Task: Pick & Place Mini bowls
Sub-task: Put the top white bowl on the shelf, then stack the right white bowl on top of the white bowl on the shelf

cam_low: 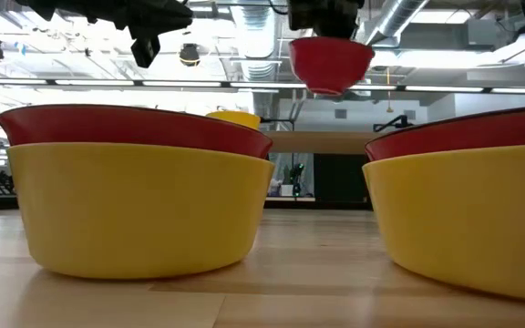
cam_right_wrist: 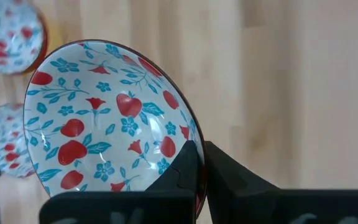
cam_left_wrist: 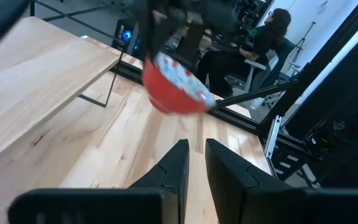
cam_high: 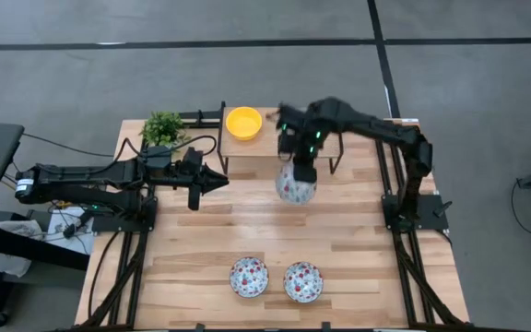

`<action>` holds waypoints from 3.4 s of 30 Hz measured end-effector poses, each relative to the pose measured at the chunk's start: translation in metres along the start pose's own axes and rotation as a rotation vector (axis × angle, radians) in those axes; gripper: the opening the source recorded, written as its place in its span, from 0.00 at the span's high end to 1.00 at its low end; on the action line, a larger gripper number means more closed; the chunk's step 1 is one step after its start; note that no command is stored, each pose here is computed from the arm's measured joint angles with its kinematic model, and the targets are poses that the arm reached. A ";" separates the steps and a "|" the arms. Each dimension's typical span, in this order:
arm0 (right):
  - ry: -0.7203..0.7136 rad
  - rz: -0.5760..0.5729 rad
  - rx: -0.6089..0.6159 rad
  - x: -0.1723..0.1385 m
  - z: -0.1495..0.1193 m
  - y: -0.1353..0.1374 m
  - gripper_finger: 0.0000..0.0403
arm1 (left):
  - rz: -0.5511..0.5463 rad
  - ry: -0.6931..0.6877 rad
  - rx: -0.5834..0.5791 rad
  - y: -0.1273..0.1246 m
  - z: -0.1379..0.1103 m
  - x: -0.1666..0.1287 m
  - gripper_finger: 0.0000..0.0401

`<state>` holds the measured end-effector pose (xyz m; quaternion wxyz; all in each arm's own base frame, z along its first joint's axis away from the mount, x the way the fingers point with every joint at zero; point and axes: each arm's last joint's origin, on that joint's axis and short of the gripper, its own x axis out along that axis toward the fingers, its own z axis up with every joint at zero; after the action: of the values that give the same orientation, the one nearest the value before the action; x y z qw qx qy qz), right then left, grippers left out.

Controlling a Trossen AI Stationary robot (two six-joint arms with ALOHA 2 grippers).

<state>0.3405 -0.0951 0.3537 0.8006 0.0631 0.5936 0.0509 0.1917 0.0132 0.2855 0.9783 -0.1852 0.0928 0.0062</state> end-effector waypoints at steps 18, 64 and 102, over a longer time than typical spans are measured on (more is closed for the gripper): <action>-0.218 -0.195 0.496 -0.066 -0.060 -0.145 1.00 | 0.076 -0.031 -0.015 0.002 0.001 0.000 0.87; -0.153 -0.167 0.650 -0.022 -0.076 -0.170 0.86 | 0.094 -0.043 -0.017 0.003 0.002 0.000 0.87; -0.118 -0.223 0.569 -0.023 -0.078 -0.171 0.43 | 0.098 -0.033 -0.016 0.003 0.001 0.000 0.87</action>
<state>0.2602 -0.2645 0.3257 0.7845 0.2219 0.5399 -0.2093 0.1915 0.0164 0.2851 0.9767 -0.1882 0.0856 0.0580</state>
